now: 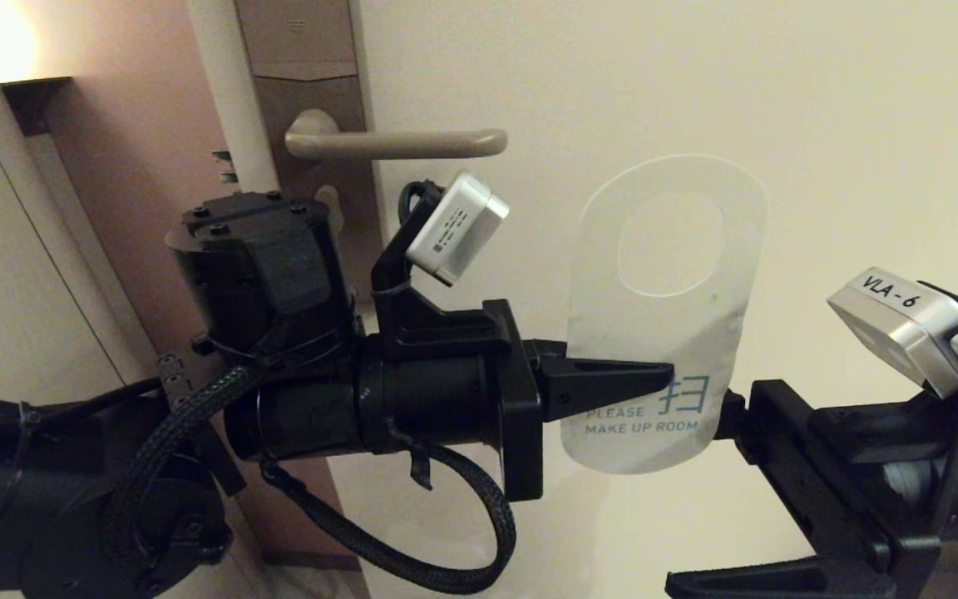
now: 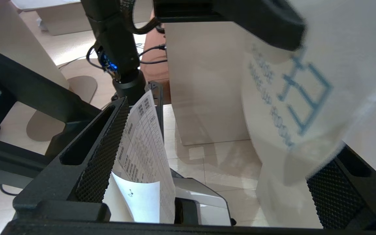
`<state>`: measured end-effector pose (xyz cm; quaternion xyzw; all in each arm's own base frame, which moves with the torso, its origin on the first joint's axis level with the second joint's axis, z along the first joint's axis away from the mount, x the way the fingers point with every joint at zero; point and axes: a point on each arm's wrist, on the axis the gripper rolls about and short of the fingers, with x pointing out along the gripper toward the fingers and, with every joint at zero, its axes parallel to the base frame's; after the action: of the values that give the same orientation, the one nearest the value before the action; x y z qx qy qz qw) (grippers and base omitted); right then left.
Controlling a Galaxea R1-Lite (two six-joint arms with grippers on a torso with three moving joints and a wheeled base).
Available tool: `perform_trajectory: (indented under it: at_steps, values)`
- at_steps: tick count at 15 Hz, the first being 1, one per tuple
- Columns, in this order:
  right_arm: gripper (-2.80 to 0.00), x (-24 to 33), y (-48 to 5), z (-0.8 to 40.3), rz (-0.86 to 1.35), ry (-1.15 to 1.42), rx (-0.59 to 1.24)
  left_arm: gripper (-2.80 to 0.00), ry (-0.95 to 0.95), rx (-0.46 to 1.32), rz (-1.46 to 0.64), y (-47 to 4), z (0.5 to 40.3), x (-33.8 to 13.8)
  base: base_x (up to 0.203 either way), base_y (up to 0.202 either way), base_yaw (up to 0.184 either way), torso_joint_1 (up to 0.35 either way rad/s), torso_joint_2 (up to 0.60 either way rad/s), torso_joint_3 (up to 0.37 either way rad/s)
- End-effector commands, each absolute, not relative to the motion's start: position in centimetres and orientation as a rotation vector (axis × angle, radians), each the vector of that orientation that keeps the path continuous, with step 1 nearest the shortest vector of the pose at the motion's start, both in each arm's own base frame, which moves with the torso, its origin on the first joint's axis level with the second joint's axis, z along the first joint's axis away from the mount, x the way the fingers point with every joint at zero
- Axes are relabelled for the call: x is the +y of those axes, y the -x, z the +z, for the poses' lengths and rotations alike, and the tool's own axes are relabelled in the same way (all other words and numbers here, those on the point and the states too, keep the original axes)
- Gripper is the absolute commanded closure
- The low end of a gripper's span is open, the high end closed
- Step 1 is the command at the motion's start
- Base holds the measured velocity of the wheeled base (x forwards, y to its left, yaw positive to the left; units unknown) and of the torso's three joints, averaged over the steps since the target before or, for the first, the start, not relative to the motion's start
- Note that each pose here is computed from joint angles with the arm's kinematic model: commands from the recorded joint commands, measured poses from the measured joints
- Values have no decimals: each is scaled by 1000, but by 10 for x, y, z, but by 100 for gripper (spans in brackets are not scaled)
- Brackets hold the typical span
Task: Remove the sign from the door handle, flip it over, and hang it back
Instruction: Hand it to the other hand
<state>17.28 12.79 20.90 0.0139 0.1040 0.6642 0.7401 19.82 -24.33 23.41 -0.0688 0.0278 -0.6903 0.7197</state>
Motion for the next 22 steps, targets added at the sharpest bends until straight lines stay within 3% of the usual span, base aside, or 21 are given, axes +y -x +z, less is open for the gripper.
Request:
perform_trajectory:
  at_steps: [1,22]
  values:
    - [-280,129,-172,209,1468,-29,223,0,153,54,-1530,-199,234,-244,0,0,0,0,0,0]
    - [-280,137,-185,219,1466,-26,194,0,174,29,-1532,-202,231,-249,0,0,0,0,0,0]
